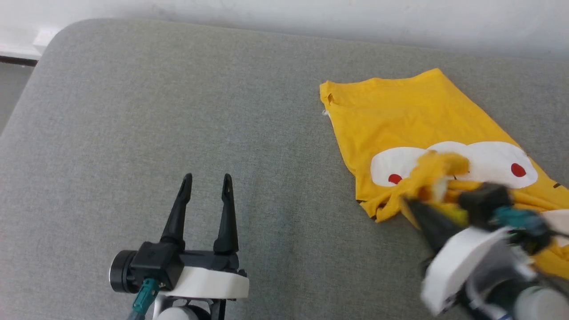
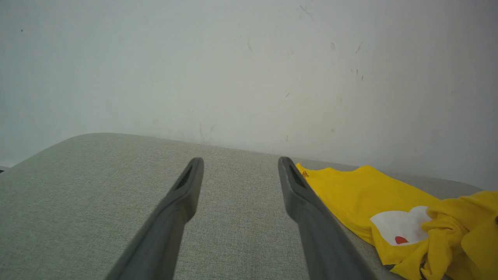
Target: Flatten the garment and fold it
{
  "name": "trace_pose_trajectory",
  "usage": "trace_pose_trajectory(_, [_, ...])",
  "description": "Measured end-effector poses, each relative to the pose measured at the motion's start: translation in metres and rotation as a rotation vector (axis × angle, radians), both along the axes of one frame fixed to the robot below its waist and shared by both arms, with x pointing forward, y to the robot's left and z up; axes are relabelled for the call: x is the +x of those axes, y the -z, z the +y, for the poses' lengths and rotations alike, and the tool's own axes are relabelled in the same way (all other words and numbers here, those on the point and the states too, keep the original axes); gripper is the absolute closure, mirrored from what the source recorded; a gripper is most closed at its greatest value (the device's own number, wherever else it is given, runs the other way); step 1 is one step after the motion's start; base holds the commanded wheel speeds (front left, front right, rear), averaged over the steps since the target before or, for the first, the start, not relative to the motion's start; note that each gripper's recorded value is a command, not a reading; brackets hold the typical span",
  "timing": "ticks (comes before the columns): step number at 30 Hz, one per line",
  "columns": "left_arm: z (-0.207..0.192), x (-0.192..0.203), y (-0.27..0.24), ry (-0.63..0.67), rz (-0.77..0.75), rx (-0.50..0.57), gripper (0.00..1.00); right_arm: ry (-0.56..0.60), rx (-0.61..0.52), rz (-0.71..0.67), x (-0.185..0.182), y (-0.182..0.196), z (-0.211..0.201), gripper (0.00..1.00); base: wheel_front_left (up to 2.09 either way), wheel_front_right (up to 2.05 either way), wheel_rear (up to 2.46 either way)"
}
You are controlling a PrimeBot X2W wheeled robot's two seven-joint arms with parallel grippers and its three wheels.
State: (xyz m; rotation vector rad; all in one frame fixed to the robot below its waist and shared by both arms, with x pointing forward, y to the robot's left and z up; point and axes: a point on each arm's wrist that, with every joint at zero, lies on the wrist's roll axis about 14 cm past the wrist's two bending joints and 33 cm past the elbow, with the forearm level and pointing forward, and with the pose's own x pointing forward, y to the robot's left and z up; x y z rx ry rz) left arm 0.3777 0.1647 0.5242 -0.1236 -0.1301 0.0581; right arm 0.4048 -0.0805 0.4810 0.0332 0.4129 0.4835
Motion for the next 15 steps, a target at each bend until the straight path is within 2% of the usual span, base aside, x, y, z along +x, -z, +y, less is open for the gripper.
trace_pose_trajectory(3, [0.000,-0.001,-0.004,0.001,-0.013,-0.001,0.00,-0.229,0.045,0.029,-0.035,-0.010,0.055,1.00,0.00,0.00,0.00])
trace_pose_trajectory(6, [0.001,-0.003,-0.007,-0.004,-0.020,-0.001,0.00,-0.422,0.082,0.174,-0.082,0.004,0.093,1.00,0.00,0.00,0.00])
trace_pose_trajectory(9, [0.005,-0.005,-0.007,-0.015,-0.019,0.001,0.00,-0.539,0.032,0.308,-0.117,0.028,0.098,1.00,0.00,0.00,0.00])
trace_pose_trajectory(11, [0.007,-0.007,-0.006,-0.024,-0.016,0.002,0.00,-0.575,-0.011,0.411,-0.134,0.048,0.090,1.00,0.00,0.00,0.00])
trace_pose_trajectory(12, [0.008,-0.007,-0.006,-0.027,-0.013,0.001,0.00,-0.583,-0.035,0.456,-0.140,0.057,0.085,0.95,0.00,0.00,0.00])
trace_pose_trajectory(13, [0.009,-0.008,-0.005,-0.031,-0.011,0.000,0.00,-0.586,-0.059,0.491,-0.144,0.065,0.079,0.62,0.00,0.00,0.00])
trace_pose_trajectory(14, [0.010,-0.008,-0.005,-0.035,-0.010,-0.001,0.00,-0.585,-0.077,0.510,-0.145,0.071,0.075,0.00,0.00,0.00,0.00])
trace_pose_trajectory(15, [0.011,-0.008,-0.004,-0.037,-0.008,-0.003,0.00,-0.581,-0.084,0.511,-0.143,0.072,0.073,0.00,0.00,0.00,0.00])
